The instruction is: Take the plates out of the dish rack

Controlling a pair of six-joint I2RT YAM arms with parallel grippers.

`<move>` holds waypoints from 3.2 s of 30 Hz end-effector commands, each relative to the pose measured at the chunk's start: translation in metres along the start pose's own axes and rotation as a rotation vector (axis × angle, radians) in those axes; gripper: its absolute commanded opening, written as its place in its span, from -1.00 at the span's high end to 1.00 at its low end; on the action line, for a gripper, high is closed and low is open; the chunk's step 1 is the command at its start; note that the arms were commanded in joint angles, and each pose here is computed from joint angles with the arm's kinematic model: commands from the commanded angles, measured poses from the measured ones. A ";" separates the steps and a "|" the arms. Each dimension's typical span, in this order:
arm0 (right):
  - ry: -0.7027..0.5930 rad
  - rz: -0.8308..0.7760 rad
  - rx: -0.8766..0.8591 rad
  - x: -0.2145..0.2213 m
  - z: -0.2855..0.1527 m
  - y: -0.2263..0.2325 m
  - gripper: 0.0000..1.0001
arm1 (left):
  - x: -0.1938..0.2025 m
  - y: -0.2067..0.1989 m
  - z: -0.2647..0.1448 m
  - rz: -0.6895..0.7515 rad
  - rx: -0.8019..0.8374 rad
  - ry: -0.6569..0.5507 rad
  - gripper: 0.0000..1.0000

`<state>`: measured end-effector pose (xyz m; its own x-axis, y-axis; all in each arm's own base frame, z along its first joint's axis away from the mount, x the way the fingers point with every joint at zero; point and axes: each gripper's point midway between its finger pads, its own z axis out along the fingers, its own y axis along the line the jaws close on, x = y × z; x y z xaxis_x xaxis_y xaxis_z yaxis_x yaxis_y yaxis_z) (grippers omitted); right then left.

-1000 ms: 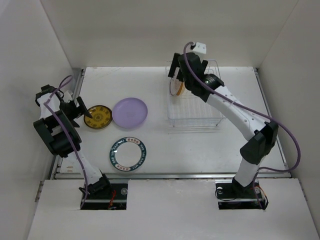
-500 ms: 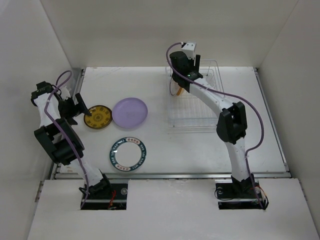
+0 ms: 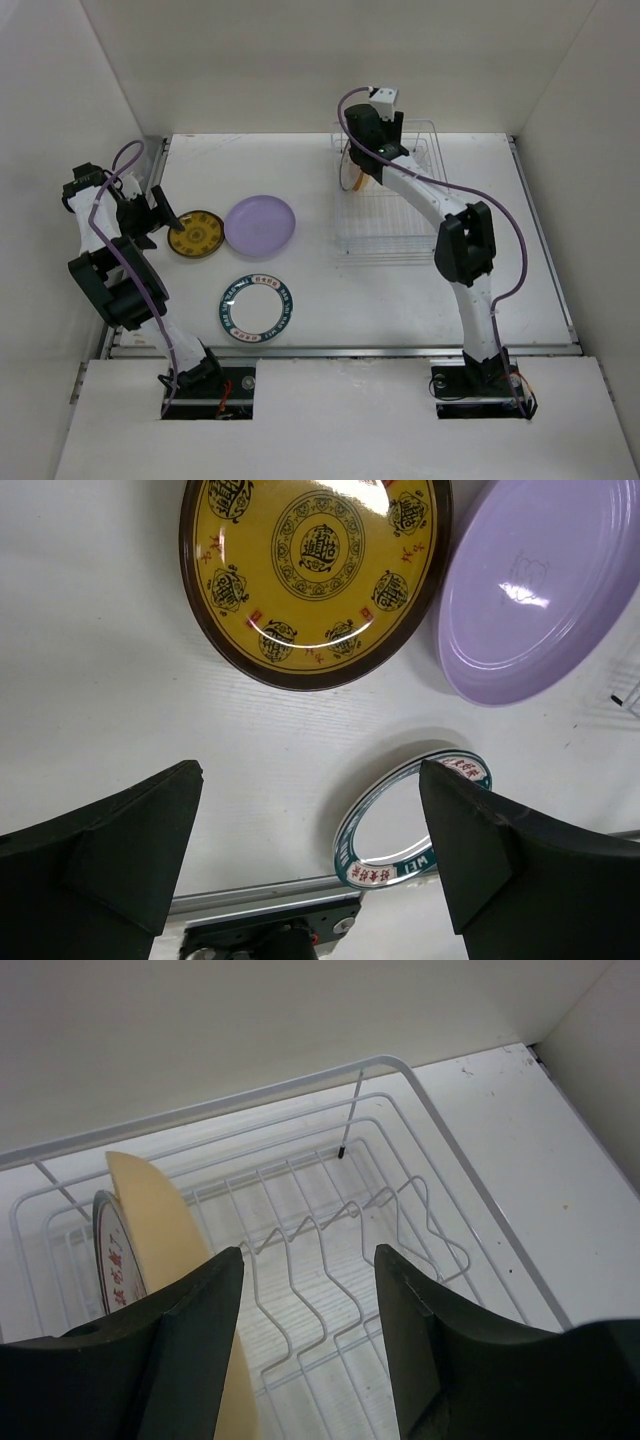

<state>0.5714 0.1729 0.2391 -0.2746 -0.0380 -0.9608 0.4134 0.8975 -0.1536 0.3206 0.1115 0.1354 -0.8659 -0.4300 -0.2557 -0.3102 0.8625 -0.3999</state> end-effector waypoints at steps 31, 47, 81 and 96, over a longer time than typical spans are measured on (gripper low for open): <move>0.073 0.067 -0.253 -0.005 -0.006 0.035 -0.23 | -0.008 0.001 -0.006 0.047 -0.089 -0.055 -0.77; 0.092 0.062 -0.159 0.006 -0.005 0.008 -0.15 | -0.007 -0.007 0.006 0.058 -0.070 -0.028 -0.79; 0.129 0.025 -0.102 0.040 0.003 0.003 -0.19 | -0.009 -0.017 0.010 0.091 -0.045 -0.010 -0.79; -0.142 0.039 0.221 -0.075 -0.056 -0.073 1.00 | -0.007 -0.018 0.007 0.106 -0.044 -0.024 -0.79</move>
<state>0.5435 0.1737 0.2347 -0.3326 -0.1112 -0.9365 0.3859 0.8900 -0.2428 0.3369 0.1001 0.1281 -0.8888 -0.3529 -0.2925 -0.2554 0.9112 -0.3233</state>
